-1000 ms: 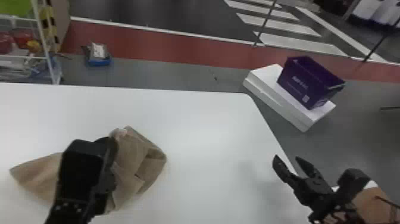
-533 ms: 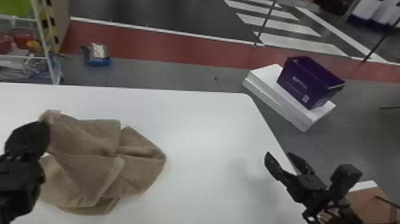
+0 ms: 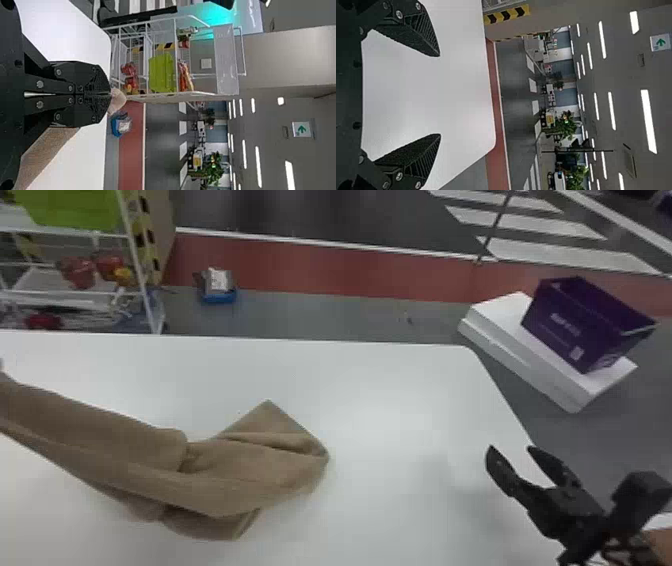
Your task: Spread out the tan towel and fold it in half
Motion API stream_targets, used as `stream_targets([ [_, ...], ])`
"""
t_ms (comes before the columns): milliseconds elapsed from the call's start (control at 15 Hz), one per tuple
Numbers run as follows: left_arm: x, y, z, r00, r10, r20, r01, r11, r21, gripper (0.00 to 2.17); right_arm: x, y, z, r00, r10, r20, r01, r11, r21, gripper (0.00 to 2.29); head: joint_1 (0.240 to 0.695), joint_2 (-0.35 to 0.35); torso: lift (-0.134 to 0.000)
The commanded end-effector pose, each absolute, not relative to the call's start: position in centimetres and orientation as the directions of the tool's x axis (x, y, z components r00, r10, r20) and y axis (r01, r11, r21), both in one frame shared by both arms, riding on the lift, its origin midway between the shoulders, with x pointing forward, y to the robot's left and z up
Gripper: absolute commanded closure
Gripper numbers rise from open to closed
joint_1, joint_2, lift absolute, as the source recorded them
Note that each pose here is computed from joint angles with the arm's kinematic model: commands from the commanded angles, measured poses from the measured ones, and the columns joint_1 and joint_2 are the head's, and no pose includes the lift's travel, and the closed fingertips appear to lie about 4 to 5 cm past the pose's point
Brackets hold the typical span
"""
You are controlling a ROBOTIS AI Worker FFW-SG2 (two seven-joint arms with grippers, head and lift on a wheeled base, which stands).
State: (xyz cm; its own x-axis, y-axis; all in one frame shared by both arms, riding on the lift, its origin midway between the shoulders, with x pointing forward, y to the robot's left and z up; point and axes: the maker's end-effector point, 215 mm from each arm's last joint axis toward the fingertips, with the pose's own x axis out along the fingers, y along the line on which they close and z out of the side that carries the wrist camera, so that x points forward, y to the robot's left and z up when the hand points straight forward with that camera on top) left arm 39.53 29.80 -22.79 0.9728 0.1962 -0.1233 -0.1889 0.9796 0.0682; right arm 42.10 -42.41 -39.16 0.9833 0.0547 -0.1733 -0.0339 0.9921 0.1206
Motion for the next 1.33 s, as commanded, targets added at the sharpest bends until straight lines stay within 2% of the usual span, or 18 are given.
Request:
stream_targets([
  [0, 39.3, 30.6, -23.1, 0.973, 0.194, -0.129, -0.189, 0.981, 0.049, 1.36, 42.5, -40.5, -39.3, 0.981, 0.080, -0.177, -0.062, 0.992, 0.106, 0.18, 0.695, -0.187, -0.123],
  [200, 39.4, 30.4, -23.7, 0.972, 0.190, -0.137, -0.186, 0.982, 0.044, 1.36, 43.3, -38.3, -36.8, 0.985, 0.110, -0.131, -0.098, 0.990, 0.097, 0.18, 0.695, -0.141, -0.123],
  [333, 39.7, 31.2, -23.4, 0.973, 0.206, -0.106, -0.202, 0.978, 0.048, 1.36, 43.8, -35.3, -35.4, 0.978, 0.180, -0.103, -0.169, 0.980, 0.104, 0.18, 0.695, -0.124, -0.123],
  [400, 39.7, 32.2, -22.4, 0.971, 0.230, -0.072, -0.227, 0.973, 0.050, 1.36, 43.9, -33.5, -34.7, 0.971, 0.222, -0.087, -0.212, 0.971, 0.113, 0.18, 0.695, -0.110, -0.123],
  [533, 39.5, 34.9, -20.8, 0.959, 0.283, -0.026, -0.280, 0.957, 0.068, 1.36, 43.8, -31.2, -34.3, 0.963, 0.259, -0.075, -0.248, 0.961, 0.124, 0.18, 0.695, -0.036, -0.123],
  [733, 38.8, 39.5, -18.8, 0.940, 0.341, 0.012, -0.341, 0.939, 0.050, 1.36, 43.5, -30.3, -35.0, 0.958, 0.274, -0.086, -0.261, 0.956, 0.137, 0.18, 0.695, 0.041, -0.123],
  [933, 38.9, 40.7, -20.3, 0.936, 0.352, -0.017, -0.351, 0.936, 0.041, 1.36, 43.3, -28.8, -35.2, 0.942, 0.327, -0.078, -0.312, 0.937, 0.158, 0.18, 0.695, 0.126, -0.123],
  [1267, 39.4, 38.9, -21.8, 0.949, 0.311, -0.054, -0.310, 0.950, 0.033, 1.36, 45.3, -20.0, -34.8, 0.865, 0.497, -0.070, -0.464, 0.846, 0.263, 0.20, 0.695, 0.198, -0.123],
])
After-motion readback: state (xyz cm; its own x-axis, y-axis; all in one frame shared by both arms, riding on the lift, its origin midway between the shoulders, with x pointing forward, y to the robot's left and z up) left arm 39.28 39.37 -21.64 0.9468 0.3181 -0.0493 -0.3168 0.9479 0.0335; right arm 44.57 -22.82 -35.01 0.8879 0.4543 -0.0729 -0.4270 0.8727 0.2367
